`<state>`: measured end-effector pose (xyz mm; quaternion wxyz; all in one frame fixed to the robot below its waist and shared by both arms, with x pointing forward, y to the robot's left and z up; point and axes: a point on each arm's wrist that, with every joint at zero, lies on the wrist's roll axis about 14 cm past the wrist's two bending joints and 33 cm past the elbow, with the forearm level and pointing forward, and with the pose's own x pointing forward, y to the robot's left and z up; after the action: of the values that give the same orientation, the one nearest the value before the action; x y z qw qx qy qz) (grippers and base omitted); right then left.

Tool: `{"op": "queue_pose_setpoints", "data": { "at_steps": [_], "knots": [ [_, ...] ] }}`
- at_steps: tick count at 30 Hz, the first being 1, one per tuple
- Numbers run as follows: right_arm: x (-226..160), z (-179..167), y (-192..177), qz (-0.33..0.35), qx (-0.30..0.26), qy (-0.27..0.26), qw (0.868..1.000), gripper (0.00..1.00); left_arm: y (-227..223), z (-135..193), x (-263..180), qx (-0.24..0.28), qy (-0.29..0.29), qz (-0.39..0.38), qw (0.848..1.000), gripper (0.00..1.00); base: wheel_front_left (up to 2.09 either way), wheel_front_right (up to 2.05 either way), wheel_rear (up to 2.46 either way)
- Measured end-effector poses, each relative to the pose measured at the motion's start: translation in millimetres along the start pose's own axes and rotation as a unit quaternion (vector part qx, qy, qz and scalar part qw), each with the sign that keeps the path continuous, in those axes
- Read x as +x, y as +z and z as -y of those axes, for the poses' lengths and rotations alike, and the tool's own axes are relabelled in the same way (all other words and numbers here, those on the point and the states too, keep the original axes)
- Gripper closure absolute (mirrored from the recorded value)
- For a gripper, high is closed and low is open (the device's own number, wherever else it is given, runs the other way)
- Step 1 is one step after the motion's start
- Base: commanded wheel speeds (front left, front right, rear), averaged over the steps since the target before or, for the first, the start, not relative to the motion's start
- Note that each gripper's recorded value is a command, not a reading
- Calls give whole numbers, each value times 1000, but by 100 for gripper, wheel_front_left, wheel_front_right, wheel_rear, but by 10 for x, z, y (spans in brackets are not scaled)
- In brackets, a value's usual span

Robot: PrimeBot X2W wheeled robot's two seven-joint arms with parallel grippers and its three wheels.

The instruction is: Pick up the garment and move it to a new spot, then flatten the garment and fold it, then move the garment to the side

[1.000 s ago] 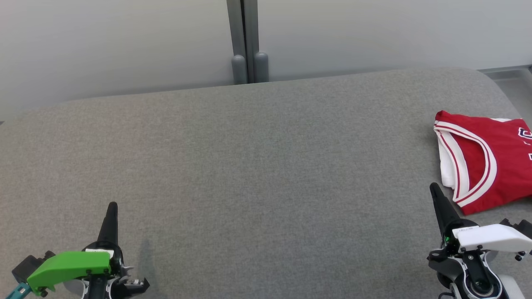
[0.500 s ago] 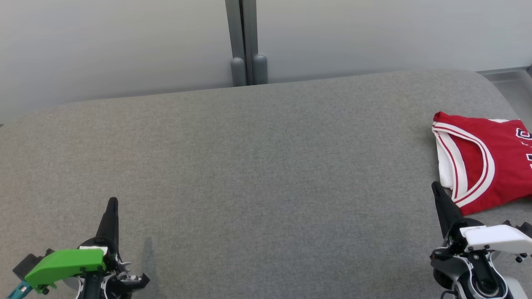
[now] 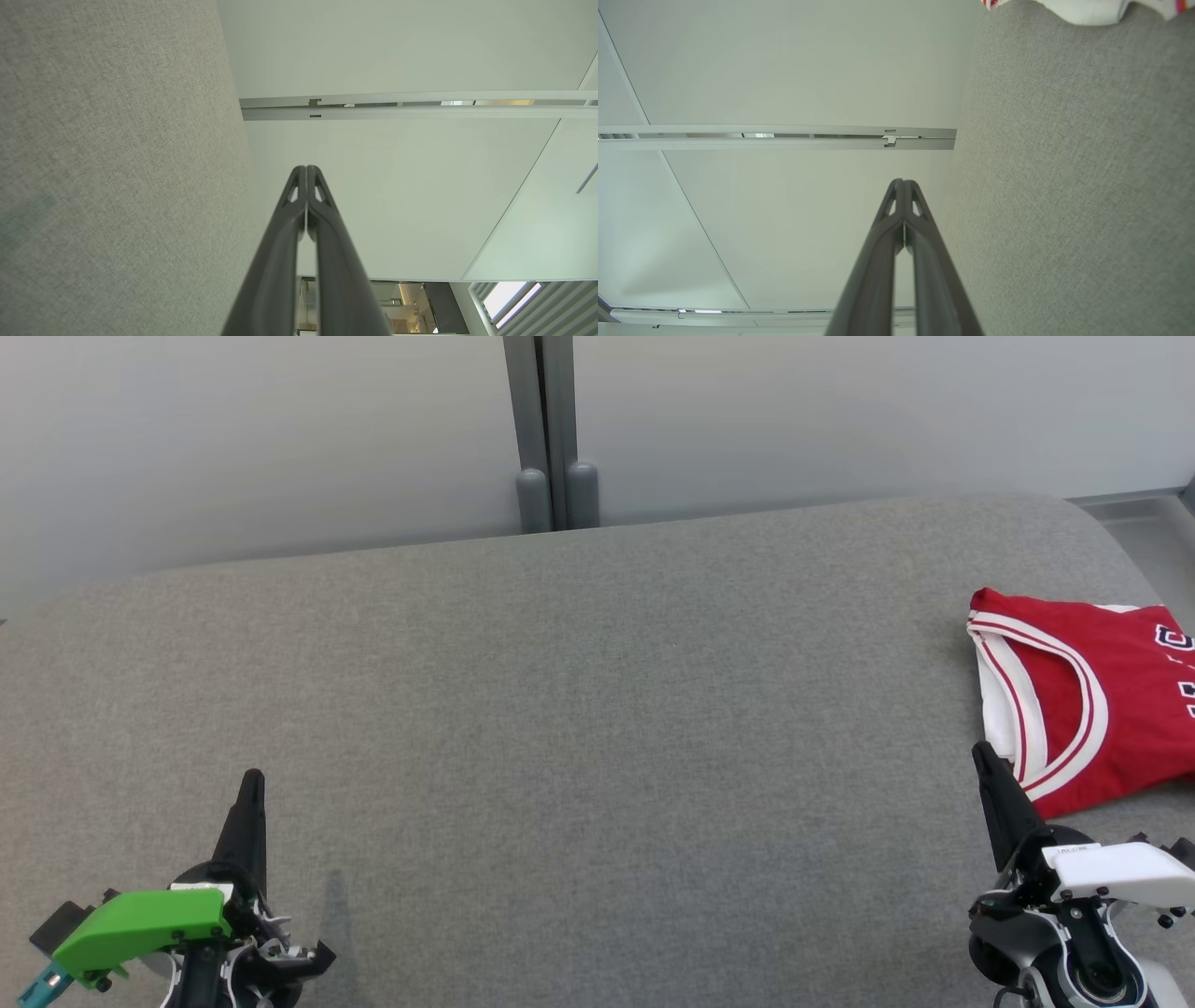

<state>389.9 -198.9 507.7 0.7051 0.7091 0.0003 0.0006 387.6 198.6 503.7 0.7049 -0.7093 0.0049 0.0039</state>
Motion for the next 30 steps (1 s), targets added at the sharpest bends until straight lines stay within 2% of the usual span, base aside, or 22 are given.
{"op": "queue_pose_setpoints", "data": {
  "at_steps": [30],
  "knots": [
    [0,-1,0,0,0,0,1000,100,1,1,0,0,0,0,1000,100,0,0,0]
  ]
}}
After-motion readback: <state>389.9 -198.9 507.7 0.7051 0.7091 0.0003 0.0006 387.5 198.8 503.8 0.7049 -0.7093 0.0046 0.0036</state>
